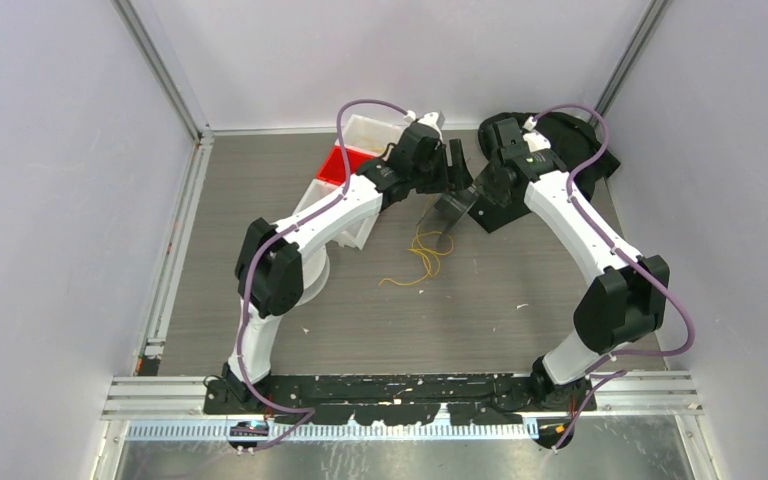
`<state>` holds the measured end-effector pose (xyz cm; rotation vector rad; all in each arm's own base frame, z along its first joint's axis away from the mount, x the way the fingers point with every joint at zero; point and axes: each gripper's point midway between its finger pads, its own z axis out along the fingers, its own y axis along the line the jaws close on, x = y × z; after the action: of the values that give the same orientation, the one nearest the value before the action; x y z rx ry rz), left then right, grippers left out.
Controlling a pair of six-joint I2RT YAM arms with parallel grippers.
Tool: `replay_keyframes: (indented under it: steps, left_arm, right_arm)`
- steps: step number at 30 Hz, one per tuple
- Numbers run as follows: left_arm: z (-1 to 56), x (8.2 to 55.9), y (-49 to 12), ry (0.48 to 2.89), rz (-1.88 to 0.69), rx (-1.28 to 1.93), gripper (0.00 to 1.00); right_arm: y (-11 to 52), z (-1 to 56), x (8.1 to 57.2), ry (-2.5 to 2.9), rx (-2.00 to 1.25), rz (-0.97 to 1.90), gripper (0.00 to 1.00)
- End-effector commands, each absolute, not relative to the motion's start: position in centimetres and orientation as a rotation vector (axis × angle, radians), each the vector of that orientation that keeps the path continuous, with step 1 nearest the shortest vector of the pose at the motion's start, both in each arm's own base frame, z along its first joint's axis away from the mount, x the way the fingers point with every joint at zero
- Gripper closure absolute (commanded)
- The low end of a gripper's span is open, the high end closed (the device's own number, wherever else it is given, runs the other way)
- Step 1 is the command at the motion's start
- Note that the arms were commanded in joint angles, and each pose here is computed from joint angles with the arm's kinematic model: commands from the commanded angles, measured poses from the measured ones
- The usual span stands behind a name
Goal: Wrap the cables
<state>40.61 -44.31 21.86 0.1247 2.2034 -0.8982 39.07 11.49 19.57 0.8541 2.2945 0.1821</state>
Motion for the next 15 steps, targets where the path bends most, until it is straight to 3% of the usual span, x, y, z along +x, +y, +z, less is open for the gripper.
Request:
replay_keyframes:
  steps: [1, 15]
  left_arm:
    - [25.0, 41.0, -44.4, 2.104, -0.929, 0.110, 0.29]
    - [26.9, 40.5, -42.8, 2.068, -0.917, 0.109, 0.29]
  right_arm:
    - [12.4, 21.1, 40.0, 2.254, 0.860, 0.245, 1.00]
    - [12.2, 21.5, 39.8, 2.249, 0.845, 0.239, 1.00]
